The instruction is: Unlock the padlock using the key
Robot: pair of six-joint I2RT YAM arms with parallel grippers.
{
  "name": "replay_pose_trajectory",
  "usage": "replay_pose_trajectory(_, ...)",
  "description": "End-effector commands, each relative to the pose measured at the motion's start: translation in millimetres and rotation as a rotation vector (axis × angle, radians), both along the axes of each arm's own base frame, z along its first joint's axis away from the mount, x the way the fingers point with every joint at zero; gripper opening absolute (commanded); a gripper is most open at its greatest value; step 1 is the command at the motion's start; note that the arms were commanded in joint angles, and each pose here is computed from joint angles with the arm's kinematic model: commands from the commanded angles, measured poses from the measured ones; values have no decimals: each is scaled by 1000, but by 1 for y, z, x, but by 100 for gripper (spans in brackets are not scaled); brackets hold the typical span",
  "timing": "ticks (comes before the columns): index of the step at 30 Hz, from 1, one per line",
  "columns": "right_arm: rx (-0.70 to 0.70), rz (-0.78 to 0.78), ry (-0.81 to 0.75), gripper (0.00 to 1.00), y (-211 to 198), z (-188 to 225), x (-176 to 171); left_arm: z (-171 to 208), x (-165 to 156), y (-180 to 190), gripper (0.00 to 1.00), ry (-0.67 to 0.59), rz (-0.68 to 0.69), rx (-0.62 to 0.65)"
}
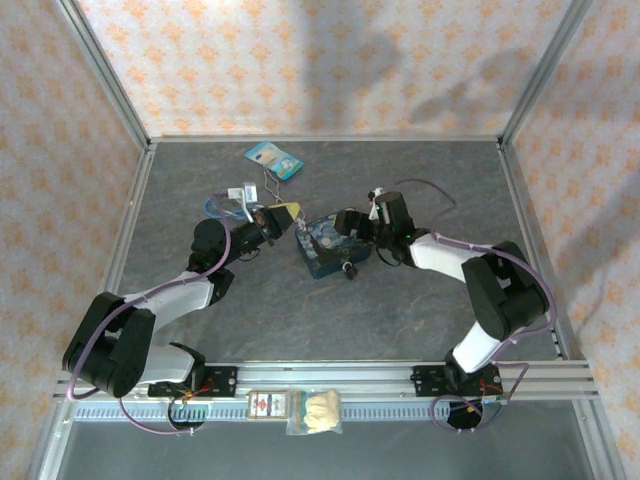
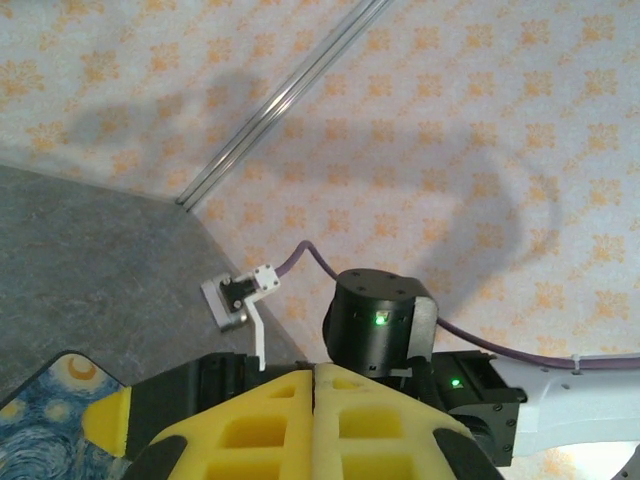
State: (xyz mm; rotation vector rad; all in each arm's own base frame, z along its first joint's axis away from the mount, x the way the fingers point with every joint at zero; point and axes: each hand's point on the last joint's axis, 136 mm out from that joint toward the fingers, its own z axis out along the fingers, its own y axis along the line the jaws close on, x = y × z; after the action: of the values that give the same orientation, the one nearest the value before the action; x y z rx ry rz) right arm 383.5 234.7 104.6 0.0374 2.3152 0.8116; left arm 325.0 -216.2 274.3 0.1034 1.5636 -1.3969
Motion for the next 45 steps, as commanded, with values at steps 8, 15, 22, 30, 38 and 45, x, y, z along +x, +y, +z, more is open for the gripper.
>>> replay_pose_trajectory(8,137,235,-365,96,13,148,-38,28,2,-15,0,-91,-79,-102)
replay_pose_trajectory(15,486,510,-466,78,47,203,-91,47,-1,-32,0,-139,-158,-176)
replay_pose_trajectory(22,537,619,-464,55,66,195,-106,43,-3,-35,0,-110,-143,-173)
replay_pose_trajectory(30,546,661,-442,42,77,183,-107,44,-8,-40,0,-104,-158,-187)
replay_pose_trajectory(38,561,665,-422,33,77,178,-111,50,-8,-38,0,-116,-140,-195)
replay_pose_trajectory(45,578,657,-417,25,74,176,-115,49,-7,-37,0,-109,-128,-203)
